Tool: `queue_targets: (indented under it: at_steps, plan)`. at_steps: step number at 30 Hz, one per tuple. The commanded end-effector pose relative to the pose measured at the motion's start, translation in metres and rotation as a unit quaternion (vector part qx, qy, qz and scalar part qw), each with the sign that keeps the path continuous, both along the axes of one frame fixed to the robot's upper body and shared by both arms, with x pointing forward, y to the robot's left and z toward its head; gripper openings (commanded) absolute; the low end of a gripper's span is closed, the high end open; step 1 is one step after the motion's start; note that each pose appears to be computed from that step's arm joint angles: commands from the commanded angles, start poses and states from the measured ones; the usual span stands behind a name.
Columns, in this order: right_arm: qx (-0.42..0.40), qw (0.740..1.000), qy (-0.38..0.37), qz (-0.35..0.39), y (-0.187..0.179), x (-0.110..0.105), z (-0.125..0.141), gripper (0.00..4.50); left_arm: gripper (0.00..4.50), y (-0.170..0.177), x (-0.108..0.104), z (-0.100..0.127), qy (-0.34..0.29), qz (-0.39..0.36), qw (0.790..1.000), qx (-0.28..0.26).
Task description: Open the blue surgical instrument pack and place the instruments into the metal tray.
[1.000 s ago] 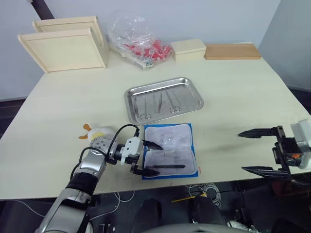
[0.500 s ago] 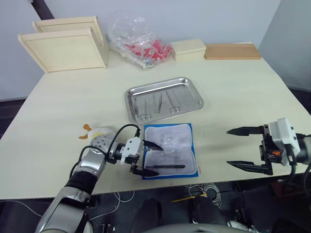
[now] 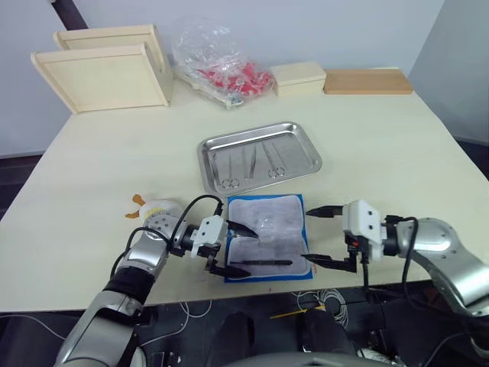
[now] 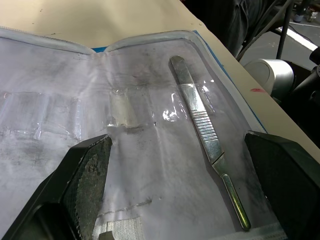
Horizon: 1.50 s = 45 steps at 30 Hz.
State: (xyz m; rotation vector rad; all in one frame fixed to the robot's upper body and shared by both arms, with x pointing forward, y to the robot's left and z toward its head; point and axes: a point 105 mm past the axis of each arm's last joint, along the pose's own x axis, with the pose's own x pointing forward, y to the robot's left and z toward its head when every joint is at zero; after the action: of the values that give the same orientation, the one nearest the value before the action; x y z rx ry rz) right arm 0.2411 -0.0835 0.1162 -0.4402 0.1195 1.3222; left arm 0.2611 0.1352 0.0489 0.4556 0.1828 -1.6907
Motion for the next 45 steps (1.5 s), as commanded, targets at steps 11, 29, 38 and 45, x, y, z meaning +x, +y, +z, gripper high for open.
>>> queue_targets:
  at_steps: [11,29,38,45]
  plan:
    - [-0.014,1.0,0.01,-0.003,0.022,0.012,-0.029,4.48,4.5,0.02,-0.027,-0.041,0.085,-0.014,0.993,0.078]
    - [-0.076,0.996,0.024,0.044,0.026,0.008,-0.062,4.48,4.5,0.019,-0.025,-0.04,0.08,-0.007,0.994,0.076]
    - [-0.061,0.993,0.058,0.079,0.031,-0.003,-0.064,2.1,4.5,0.019,-0.026,-0.038,0.08,-0.001,0.994,0.072]
    - [-0.066,0.994,0.054,0.075,0.028,0.0,-0.065,0.08,4.5,0.02,-0.026,-0.039,0.078,0.004,0.994,0.071]
